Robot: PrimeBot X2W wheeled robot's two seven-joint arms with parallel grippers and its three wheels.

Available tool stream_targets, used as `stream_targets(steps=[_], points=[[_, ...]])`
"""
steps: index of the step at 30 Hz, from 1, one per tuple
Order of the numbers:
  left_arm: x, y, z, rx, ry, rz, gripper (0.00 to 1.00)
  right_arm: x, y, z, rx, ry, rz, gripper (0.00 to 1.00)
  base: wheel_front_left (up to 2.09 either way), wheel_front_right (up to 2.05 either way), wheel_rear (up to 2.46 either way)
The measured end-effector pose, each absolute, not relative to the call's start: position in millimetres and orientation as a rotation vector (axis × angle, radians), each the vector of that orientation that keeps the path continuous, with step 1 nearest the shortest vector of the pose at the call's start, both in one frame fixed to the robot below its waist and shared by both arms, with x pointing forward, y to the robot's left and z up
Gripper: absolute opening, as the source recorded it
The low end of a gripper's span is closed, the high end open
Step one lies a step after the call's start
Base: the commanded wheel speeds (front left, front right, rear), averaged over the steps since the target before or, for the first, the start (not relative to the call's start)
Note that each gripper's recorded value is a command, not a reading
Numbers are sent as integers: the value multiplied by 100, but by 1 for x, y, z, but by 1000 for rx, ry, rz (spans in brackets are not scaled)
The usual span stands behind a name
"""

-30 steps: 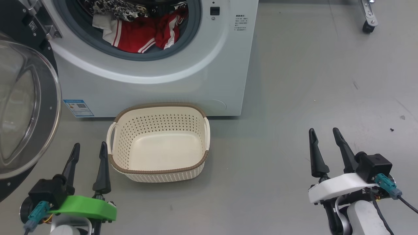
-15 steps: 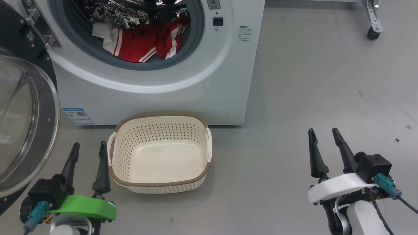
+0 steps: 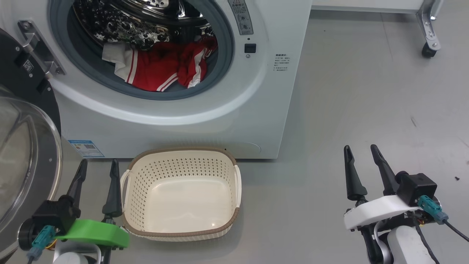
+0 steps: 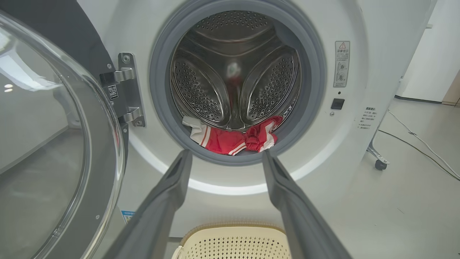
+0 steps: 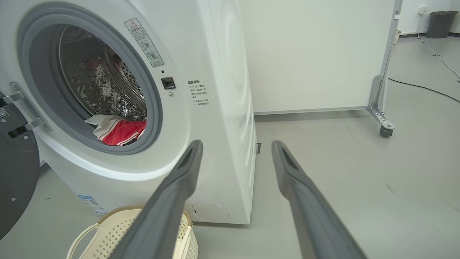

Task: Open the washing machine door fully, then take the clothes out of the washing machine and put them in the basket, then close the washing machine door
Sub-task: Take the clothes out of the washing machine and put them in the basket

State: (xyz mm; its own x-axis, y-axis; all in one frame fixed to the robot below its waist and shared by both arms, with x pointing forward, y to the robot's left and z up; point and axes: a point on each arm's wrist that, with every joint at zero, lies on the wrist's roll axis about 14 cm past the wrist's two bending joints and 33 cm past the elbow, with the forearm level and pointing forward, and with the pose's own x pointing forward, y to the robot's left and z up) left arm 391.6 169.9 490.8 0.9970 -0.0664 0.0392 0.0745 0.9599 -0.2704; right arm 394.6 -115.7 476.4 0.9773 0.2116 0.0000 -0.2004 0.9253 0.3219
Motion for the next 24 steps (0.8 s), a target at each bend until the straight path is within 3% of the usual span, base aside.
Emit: stream_targets(steps=[24], points=[[391, 166, 495, -279, -42, -81, 100, 392, -112, 478, 324, 34, 223, 100, 69, -69, 0]])
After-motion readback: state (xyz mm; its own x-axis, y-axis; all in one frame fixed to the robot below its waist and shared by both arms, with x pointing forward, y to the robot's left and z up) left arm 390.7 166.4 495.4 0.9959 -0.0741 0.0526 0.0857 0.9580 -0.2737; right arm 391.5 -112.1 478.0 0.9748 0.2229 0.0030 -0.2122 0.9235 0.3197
